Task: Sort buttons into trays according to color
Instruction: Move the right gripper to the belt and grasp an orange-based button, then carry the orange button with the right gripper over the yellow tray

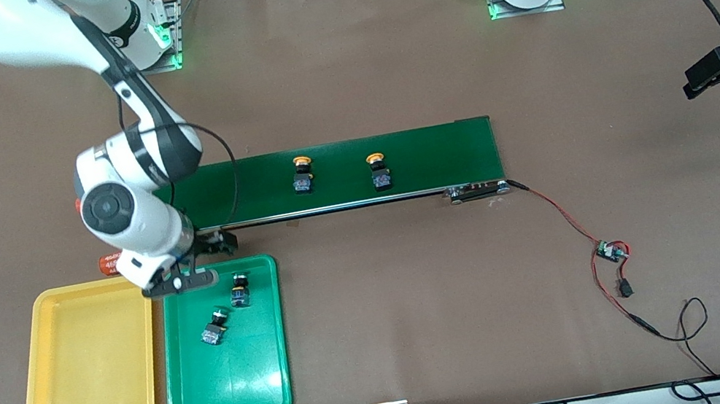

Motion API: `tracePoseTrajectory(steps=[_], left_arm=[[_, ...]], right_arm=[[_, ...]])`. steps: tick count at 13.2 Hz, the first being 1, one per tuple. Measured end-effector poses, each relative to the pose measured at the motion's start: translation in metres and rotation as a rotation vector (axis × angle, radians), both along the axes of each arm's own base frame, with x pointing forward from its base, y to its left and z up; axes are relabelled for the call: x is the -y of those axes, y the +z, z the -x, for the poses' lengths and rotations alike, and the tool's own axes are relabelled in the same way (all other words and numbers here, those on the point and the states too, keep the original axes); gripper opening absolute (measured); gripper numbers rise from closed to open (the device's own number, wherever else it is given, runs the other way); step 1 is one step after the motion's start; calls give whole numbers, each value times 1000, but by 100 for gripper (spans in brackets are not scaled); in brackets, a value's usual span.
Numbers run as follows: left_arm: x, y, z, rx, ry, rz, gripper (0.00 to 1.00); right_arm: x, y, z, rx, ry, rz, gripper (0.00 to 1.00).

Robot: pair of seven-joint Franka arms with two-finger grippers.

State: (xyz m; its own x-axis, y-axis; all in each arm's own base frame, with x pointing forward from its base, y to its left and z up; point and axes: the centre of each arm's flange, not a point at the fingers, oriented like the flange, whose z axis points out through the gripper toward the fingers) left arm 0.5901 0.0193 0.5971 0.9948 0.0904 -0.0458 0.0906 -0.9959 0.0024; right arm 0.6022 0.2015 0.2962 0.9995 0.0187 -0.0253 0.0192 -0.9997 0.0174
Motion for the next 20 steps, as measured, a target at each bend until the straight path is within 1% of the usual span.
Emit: tracePoseTrajectory(steps=[2, 4, 6, 7, 9, 12, 15, 18, 20], left_arm=[[-1, 0, 0, -1, 1, 0, 100], [-1, 0, 0, -1, 2, 0, 100], [-1, -1, 0, -1, 2, -1, 100], [-2, -1, 0, -1, 2, -2, 100], [-2, -1, 0, -2, 3, -2, 100], [-2, -1, 0, -2, 3, -2, 100], [-2, -1, 0, -2, 3, -2, 100], [-2, -1, 0, -2, 3, -2, 100], [-2, -1, 0, -2, 3, -2, 100]], right_arm=[[-3, 5, 42, -21, -90, 16, 100], [-25, 8, 78, -21, -167, 27, 100], [-60, 8, 100, 3, -224, 19, 100], [-75, 7, 107, 15, -240, 11, 100], [-95, 5, 116, 35, -243, -6, 100], [-114, 2, 122, 62, -217, -32, 100], [-132, -8, 131, 67, -186, -42, 100], [-133, -22, 130, 64, -185, -43, 100], [-134, -38, 129, 62, -186, -45, 98]])
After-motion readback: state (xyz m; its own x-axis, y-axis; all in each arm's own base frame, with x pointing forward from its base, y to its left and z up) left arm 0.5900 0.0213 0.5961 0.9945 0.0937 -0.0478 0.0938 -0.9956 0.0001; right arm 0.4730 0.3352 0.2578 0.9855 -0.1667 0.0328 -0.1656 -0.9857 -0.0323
